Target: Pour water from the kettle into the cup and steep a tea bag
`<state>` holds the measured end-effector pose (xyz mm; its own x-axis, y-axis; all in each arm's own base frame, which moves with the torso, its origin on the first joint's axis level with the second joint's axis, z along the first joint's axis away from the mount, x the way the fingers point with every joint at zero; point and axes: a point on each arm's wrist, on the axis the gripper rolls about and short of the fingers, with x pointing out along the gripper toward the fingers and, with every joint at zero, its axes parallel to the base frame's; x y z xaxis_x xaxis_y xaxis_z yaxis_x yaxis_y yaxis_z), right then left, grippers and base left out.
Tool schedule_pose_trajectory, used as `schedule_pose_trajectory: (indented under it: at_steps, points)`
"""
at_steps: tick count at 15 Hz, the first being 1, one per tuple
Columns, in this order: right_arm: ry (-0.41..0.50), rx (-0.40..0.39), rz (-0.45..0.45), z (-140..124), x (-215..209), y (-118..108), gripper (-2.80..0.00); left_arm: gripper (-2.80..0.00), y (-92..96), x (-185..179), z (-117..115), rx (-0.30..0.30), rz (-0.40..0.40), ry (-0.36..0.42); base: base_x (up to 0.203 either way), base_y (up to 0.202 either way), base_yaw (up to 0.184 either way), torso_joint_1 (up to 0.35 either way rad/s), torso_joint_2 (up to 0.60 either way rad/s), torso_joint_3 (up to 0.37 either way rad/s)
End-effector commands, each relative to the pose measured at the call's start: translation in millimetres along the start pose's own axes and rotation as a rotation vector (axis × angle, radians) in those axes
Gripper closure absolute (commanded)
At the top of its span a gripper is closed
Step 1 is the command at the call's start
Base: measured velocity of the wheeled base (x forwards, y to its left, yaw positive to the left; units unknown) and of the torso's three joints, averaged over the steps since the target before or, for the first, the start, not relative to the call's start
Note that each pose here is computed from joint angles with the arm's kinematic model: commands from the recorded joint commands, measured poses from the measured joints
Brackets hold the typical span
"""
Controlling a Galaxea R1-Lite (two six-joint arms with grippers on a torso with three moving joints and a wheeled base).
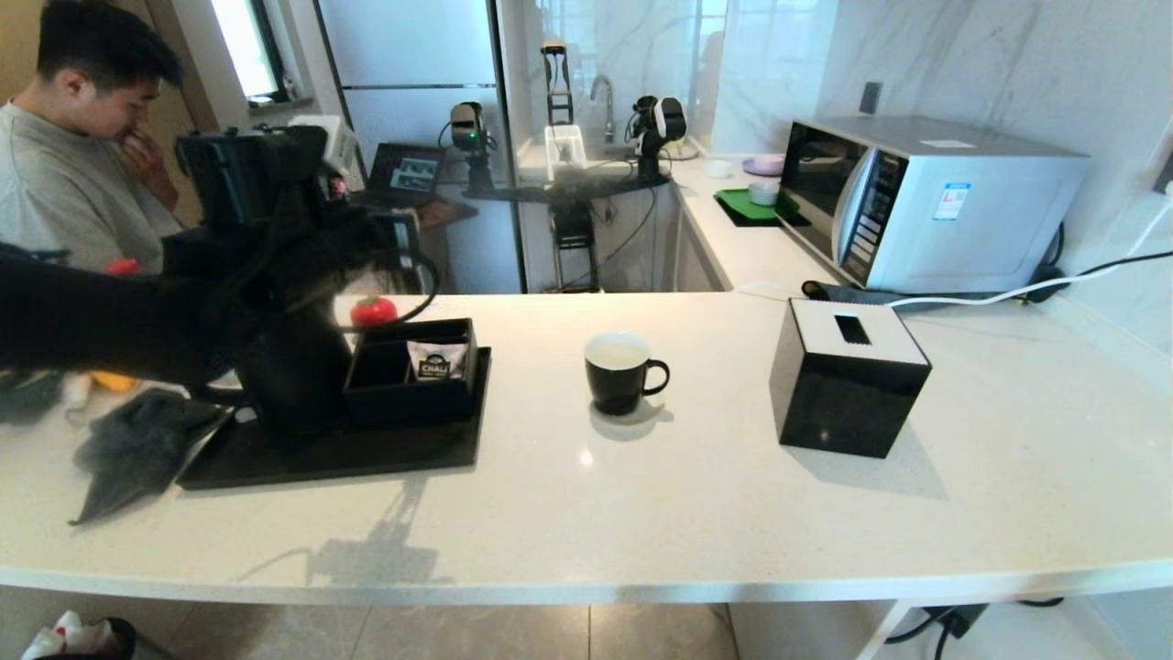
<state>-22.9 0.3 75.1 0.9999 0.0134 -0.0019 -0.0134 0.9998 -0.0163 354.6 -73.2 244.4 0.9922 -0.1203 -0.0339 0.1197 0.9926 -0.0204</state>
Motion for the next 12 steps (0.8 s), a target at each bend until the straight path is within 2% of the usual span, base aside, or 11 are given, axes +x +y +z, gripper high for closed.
schedule_pose_trajectory:
  at_steps: [1,8,12]
  points:
    - [0.001,0.000,0.000,0.0,0.1,0.0,0.00,0.00,0.0,-17.8,21.7,-0.013,-0.039,-0.064,0.000,0.000,0.000,0.000,0.00,0.000]
    - [0.001,0.000,0.000,0.0,0.1,0.0,0.00,0.00,-8.0,-49.6,52.7,-0.061,-0.121,-0.141,0.000,0.000,0.000,0.000,0.00,0.000]
    - [0.001,0.000,0.000,0.0,0.1,0.0,0.00,0.00,-15.7,-76.4,66.4,-0.063,-0.158,-0.142,0.000,0.000,0.000,0.000,0.00,0.000]
